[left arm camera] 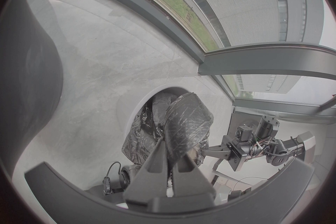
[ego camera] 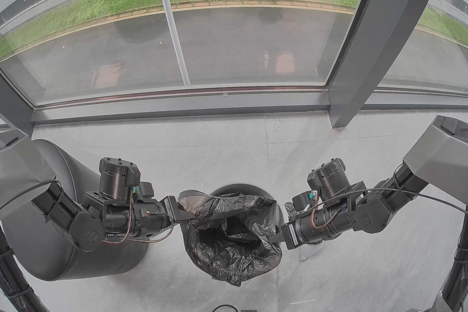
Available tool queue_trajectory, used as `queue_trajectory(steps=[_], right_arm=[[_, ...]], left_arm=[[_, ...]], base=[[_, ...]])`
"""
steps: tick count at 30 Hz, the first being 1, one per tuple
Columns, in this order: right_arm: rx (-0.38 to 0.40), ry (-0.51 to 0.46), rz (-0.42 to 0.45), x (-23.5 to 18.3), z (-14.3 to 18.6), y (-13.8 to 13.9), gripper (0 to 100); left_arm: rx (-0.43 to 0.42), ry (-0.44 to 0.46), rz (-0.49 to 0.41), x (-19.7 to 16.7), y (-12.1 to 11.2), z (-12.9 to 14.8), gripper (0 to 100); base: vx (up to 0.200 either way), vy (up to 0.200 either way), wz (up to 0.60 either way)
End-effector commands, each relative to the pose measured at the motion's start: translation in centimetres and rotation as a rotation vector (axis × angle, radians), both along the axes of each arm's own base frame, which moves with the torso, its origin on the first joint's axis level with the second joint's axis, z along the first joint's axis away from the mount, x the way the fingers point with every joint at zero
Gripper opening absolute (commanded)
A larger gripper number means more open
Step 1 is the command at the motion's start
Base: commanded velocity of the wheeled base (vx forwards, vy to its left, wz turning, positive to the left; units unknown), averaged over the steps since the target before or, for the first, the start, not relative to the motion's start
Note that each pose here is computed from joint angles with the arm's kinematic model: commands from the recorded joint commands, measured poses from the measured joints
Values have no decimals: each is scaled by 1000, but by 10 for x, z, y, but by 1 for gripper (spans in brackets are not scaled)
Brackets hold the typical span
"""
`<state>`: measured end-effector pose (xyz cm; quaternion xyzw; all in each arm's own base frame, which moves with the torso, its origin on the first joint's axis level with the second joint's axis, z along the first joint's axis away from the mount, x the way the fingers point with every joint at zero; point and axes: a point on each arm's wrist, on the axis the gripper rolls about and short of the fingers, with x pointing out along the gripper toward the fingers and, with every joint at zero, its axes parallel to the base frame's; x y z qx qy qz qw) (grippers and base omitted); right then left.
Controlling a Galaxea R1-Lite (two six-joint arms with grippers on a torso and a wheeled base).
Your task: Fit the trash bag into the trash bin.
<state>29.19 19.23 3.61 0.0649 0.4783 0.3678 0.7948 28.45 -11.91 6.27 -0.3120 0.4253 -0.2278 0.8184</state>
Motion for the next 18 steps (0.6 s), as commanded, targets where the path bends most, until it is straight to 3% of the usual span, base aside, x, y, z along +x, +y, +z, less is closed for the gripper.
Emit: queue_trajectory(steps=[1, 7, 14, 18], right_arm=[[-31, -2, -17, -7, -4, -5, 0], [-49, -53, -59, -10, -12, -11, 0], [-148, -110, -151, -12, -19, -15, 0], [-155, -131, -163, -18, -20, -19, 0]], left_arm=[[40, 17, 27, -7, -4, -6, 0], [79, 6, 70, 1, -4, -17, 0], [147, -49, 103, 6, -5, -24, 0], [173, -58, 108, 5, -4, -26, 0]], base=[[0, 0, 0], [0, 0, 0], [0, 0, 0], [0, 0, 0]])
